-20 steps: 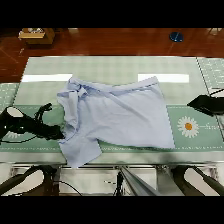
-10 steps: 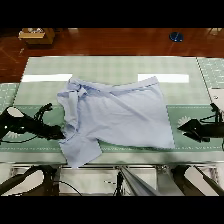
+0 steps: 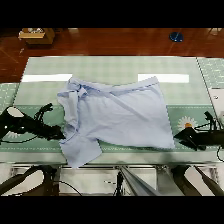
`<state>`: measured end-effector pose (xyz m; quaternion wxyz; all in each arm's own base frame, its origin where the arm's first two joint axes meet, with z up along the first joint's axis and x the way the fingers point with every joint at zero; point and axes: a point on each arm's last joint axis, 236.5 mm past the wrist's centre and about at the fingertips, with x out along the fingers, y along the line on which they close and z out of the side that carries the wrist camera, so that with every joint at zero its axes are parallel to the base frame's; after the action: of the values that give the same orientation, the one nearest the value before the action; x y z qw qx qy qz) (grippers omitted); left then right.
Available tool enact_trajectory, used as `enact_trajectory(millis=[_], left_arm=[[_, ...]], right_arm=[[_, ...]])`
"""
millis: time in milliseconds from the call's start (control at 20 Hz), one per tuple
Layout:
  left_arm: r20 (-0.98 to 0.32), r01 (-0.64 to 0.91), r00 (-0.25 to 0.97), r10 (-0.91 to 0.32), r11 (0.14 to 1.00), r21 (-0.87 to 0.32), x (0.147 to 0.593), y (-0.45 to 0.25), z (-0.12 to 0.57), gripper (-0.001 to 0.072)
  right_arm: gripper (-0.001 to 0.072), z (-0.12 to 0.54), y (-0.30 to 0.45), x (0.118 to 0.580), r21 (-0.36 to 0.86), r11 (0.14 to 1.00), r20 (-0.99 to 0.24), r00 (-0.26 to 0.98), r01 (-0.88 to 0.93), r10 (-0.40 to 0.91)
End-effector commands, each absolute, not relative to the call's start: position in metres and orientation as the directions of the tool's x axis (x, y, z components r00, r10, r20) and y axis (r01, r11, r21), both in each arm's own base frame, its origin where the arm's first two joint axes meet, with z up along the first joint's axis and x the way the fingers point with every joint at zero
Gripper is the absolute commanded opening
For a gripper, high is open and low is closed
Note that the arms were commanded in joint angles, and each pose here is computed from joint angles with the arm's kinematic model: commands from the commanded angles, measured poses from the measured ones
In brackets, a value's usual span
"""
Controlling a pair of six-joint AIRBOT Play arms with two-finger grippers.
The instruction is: Fold the shirts.
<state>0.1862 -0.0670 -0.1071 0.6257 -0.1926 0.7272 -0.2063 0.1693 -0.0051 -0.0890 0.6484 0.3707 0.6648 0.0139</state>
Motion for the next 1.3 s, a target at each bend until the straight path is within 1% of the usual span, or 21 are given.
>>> enact_trajectory(millis=[0,150,250,300,350,400,450,500,550,600,650,750,800,850,900,950,1000,1050,1150,1250], left_arm=[[-0.831,-0.010,-0.142,-0.538,0.840,-0.543,0.186,-0.067,-0.107,0.0021],[-0.830,-0.011,-0.143,-0.539,0.840,-0.543,0.186,-0.067,-0.107,0.0020],[-0.830,-0.010,-0.144,-0.539,0.839,-0.543,0.186,-0.067,-0.107,0.0021],[-0.830,-0.011,-0.144,-0.539,0.839,-0.544,0.186,-0.067,-0.107,0.0020],[-0.830,-0.010,-0.144,-0.539,0.840,-0.543,0.186,-0.067,-0.107,0.0021],[-0.831,-0.010,-0.143,-0.538,0.840,-0.543,0.186,-0.067,-0.107,0.0021],[-0.829,-0.011,-0.140,-0.541,0.838,-0.545,0.187,-0.067,-0.107,0.0020],[-0.828,-0.009,-0.132,-0.546,0.835,-0.550,0.189,-0.069,-0.105,0.0020],[-0.822,0.003,-0.116,-0.557,0.828,-0.561,0.193,-0.071,-0.101,0.0019],[-0.816,0.026,-0.092,-0.571,0.818,-0.575,0.201,-0.074,-0.093,0.0019],[-0.813,0.055,-0.048,-0.580,0.811,-0.582,0.214,-0.075,-0.079,0.0018],[-0.805,0.150,0.123,-0.580,0.813,-0.563,0.259,-0.074,-0.030,0.0018],[-0.777,0.211,0.231,-0.586,0.809,-0.548,0.284,-0.076,0.008,0.0018],[-0.721,0.282,0.355,-0.595,0.804,-0.524,0.309,-0.079,0.059,0.0019],[-0.641,0.355,0.477,-0.601,0.799,-0.485,0.328,-0.083,0.117,0.0019],[-0.547,0.418,0.582,-0.602,0.799,-0.434,0.340,-0.087,0.175,0.0019],[-0.430,0.471,0.681,-0.593,0.804,-0.363,0.345,-0.090,0.240,0.0019],[-0.321,0.505,0.751,-0.577,0.815,-0.283,0.341,-0.092,0.297,0.0019],[-0.108,0.516,0.844,-0.525,0.850,-0.103,0.315,-0.093,0.402,0.0019],[0.076,0.495,0.864,-0.497,0.868,0.043,0.271,-0.099,0.483,0.0019]], right_arm=[[0.0519,-0.092,0.001,0.162,0.486,0.733,-0.851,0.066,0.477,0.521],[0.0518,-0.101,0.023,0.156,0.487,0.767,-0.834,-0.039,0.418,0.551],[0.0518,-0.109,0.028,0.159,0.469,0.772,-0.837,-0.064,0.429,0.544],[0.0457,-0.112,0.030,0.159,0.461,0.771,-0.837,-0.074,0.439,0.543],[0.0377,-0.114,0.032,0.158,0.458,0.770,-0.834,-0.086,0.443,0.545],[0.0179,-0.114,0.033,0.157,0.461,0.769,-0.829,-0.093,0.444,0.551],[0.0036,-0.113,0.034,0.158,0.465,0.767,-0.828,-0.089,0.442,0.554],[0.0032,-0.110,0.038,0.161,0.493,0.761,-0.817,-0.076,0.421,0.571],[0.0032,-0.100,0.046,0.169,0.547,0.746,-0.795,-0.045,0.379,0.605],[0.0032,-0.087,0.052,0.181,0.597,0.726,-0.773,0.001,0.342,0.635],[0.0032,-0.068,0.056,0.200,0.644,0.708,-0.752,0.073,0.290,0.655],[0.0032,-0.015,0.051,0.250,0.694,0.698,-0.716,0.271,0.177,0.643],[0.0032,0.021,0.047,0.277,0.705,0.701,-0.679,0.385,0.108,0.625],[0.0032,0.067,0.043,0.304,0.712,0.702,-0.614,0.508,0.026,0.604],[0.0032,0.119,0.041,0.326,0.709,0.703,-0.527,0.617,-0.061,0.584],[0.0032,0.170,0.041,0.338,0.694,0.705,-0.436,0.696,-0.143,0.570],[0.0032,0.224,0.042,0.344,0.657,0.719,-0.345,0.757,-0.228,0.555],[0.0032,0.270,0.042,0.344,0.602,0.744,-0.272,0.801,-0.291,0.533],[0.0032,0.358,0.045,0.332,0.456,0.807,-0.134,0.867,-0.376,0.480],[0.0032,0.437,0.051,0.308,0.339,0.846,0.017,0.902,-0.410,0.430]])
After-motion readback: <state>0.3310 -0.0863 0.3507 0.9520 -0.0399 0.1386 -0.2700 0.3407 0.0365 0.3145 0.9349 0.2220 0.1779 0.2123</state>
